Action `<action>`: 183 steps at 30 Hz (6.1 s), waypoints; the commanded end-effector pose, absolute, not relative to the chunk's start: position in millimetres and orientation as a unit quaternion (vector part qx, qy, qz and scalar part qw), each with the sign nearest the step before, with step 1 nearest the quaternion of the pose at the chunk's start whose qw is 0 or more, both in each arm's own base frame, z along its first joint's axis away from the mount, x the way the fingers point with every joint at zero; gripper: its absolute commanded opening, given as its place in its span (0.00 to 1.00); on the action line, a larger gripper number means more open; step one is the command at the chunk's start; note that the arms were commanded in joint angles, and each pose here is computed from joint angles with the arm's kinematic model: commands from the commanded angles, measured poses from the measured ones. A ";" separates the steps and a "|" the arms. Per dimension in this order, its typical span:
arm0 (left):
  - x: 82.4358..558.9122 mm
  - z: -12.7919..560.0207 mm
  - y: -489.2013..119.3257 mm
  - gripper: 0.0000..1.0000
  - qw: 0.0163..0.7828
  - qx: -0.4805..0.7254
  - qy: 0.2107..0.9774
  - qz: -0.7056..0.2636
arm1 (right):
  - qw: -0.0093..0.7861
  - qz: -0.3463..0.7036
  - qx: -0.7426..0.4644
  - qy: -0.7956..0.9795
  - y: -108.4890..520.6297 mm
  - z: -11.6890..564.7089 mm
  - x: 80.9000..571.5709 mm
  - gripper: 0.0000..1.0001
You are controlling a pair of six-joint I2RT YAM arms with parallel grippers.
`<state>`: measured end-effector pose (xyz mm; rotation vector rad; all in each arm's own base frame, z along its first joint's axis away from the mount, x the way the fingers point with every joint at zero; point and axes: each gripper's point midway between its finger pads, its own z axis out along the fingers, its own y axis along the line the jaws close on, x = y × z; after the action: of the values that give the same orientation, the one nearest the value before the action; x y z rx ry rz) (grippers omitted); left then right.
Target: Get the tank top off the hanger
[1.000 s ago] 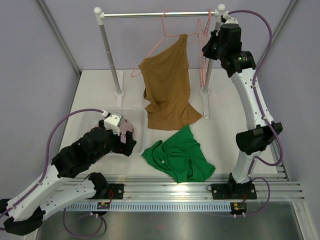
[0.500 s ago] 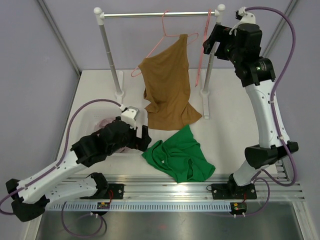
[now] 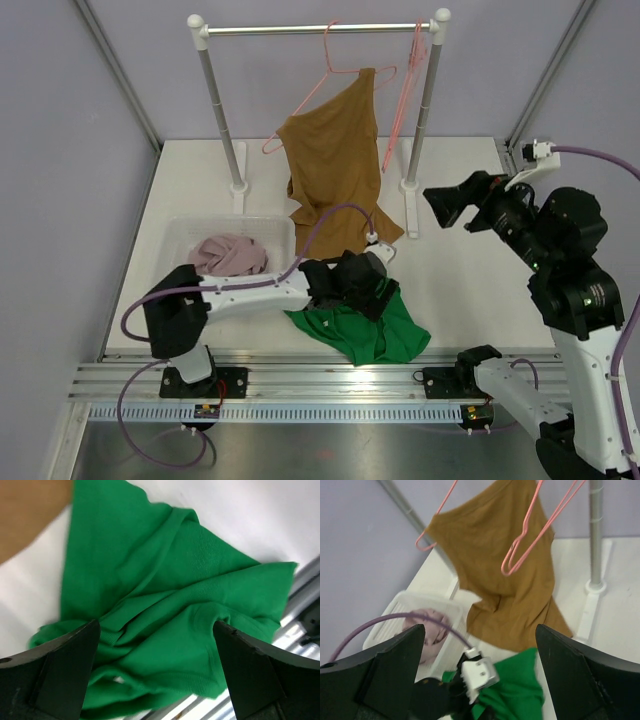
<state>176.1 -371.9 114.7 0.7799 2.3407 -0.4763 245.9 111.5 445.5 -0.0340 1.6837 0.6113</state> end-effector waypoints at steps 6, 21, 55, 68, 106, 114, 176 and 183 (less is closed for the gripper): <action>154.5 38.3 -398.3 0.99 0.246 0.313 0.907 -0.138 | 0.577 0.368 -0.070 0.726 140.0 403.9 191.6 1.00; 166.5 114.4 -382.5 0.00 0.322 0.305 0.886 -0.136 | 0.609 0.370 -0.081 0.697 128.8 421.6 153.2 0.99; 279.6 278.0 -60.6 0.00 0.456 -0.040 0.889 0.018 | 0.644 0.383 -0.099 0.655 127.9 458.4 137.1 0.99; 260.4 113.0 -73.8 0.02 0.211 0.018 0.977 0.023 | 0.624 0.405 -0.107 0.659 138.3 441.6 142.5 1.00; 214.2 324.4 -12.8 0.99 0.628 -0.100 0.771 -0.031 | 0.649 0.272 -0.054 0.709 91.9 428.1 151.0 1.00; 203.2 305.9 -30.7 0.99 0.608 -0.070 0.787 -0.077 | 0.597 0.432 -0.069 0.673 147.3 458.9 167.2 1.00; 208.4 265.7 -79.2 0.99 0.569 0.015 0.805 -0.167 | 0.644 0.207 0.001 0.737 317.5 429.9 509.8 0.31; 209.1 264.7 -79.5 0.99 0.567 0.015 0.807 -0.166 | 0.645 0.201 -0.007 0.737 308.8 434.3 500.3 0.16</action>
<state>203.9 -74.4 256.1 0.0092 1.9331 -0.3697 516.7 315.6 389.4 -0.0017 1.7705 0.4221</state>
